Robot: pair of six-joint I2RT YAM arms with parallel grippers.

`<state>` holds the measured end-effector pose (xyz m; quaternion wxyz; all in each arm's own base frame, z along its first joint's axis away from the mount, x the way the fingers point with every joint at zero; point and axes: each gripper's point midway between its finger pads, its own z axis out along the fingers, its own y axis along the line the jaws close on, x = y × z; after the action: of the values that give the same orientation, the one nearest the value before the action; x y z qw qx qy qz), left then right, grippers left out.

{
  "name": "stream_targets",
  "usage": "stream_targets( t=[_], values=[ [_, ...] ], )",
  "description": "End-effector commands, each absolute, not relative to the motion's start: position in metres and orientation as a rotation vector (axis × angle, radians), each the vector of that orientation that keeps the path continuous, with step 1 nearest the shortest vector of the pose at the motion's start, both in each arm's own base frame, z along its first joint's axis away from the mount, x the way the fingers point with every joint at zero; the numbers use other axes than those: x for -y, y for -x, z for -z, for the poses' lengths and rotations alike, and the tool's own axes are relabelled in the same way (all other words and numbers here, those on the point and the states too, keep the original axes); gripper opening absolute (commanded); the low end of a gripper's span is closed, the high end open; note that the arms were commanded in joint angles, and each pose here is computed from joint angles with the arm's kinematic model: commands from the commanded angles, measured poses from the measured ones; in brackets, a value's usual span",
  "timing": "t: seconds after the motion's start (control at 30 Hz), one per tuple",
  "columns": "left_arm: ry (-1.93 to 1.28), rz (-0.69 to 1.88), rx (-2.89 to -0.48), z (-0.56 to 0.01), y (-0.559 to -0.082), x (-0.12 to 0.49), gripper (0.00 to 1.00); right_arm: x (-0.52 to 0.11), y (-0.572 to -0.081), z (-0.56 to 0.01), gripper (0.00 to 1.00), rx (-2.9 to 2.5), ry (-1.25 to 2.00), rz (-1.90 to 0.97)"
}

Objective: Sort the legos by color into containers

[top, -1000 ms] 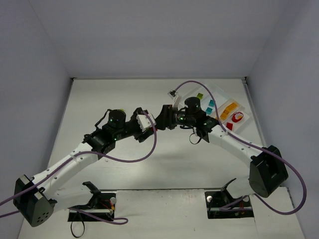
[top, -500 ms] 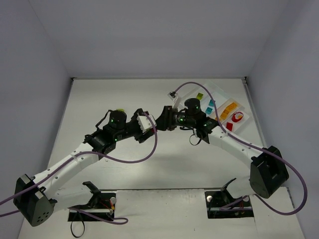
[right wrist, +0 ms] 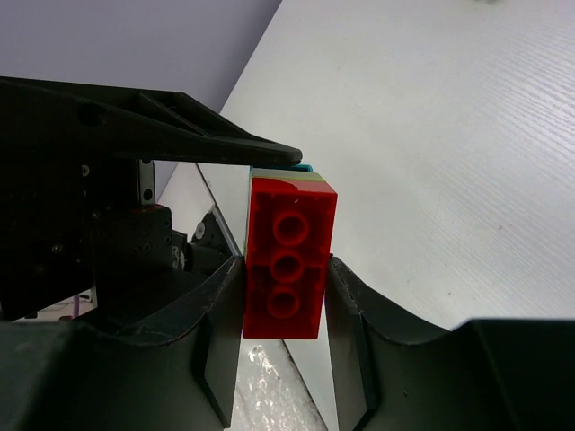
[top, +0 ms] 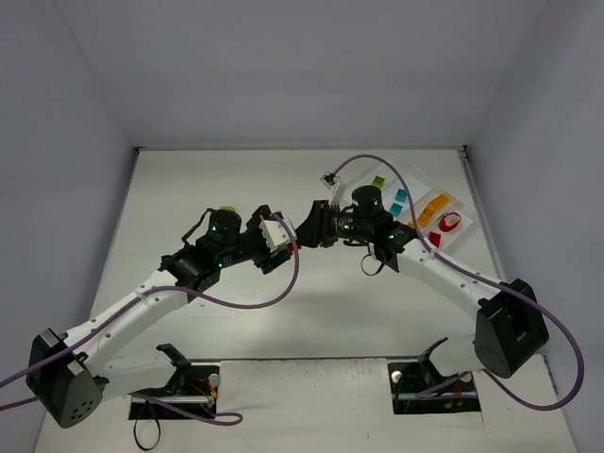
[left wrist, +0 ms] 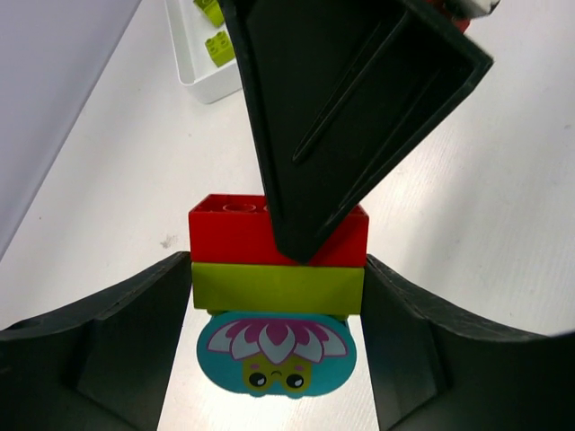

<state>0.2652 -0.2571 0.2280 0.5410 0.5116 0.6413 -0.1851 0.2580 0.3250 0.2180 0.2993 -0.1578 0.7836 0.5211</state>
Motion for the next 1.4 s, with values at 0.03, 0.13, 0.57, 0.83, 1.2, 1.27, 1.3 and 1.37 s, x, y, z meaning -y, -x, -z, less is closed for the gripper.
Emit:
stream_targets(
  t=[0.03,0.13,0.57,0.83,1.2,1.27,1.3,1.37],
  values=[
    [-1.201,0.393,-1.478,-0.247,-0.274,0.256,0.67,-0.323,-0.264,-0.259,0.00,-1.932,0.461,-1.382],
    [-1.205,0.394,-1.481,-0.246,-0.275,0.256,0.67,-0.323,-0.263,-0.260,0.00,-1.929,0.463,-1.386],
    [-1.189,0.455,-1.482,-0.245,-0.274,0.266,0.67,-0.324,-0.260,-0.255,0.00,-1.938,0.451,-1.413],
    [-1.173,0.467,-1.455,-0.250,-0.276,0.269,0.63,-0.327,-0.258,-0.252,0.00,-1.931,0.443,-1.448],
    [-1.188,0.481,-1.475,-0.246,-0.275,0.272,0.05,-0.301,-0.277,-0.252,0.00,-1.947,0.390,-1.346],
    [-1.187,0.480,-1.475,-0.247,-0.277,0.273,0.04,-0.286,-0.283,-0.256,0.00,-1.944,0.362,-1.313],
    [-1.188,0.481,-1.478,-0.246,-0.278,0.273,0.03,-0.271,-0.293,-0.257,0.00,-1.939,0.326,-1.290],
    [-1.204,0.485,-1.511,-0.239,-0.275,0.271,0.03,-0.252,-0.300,-0.262,0.00,-1.933,0.287,-1.253]
  ],
)
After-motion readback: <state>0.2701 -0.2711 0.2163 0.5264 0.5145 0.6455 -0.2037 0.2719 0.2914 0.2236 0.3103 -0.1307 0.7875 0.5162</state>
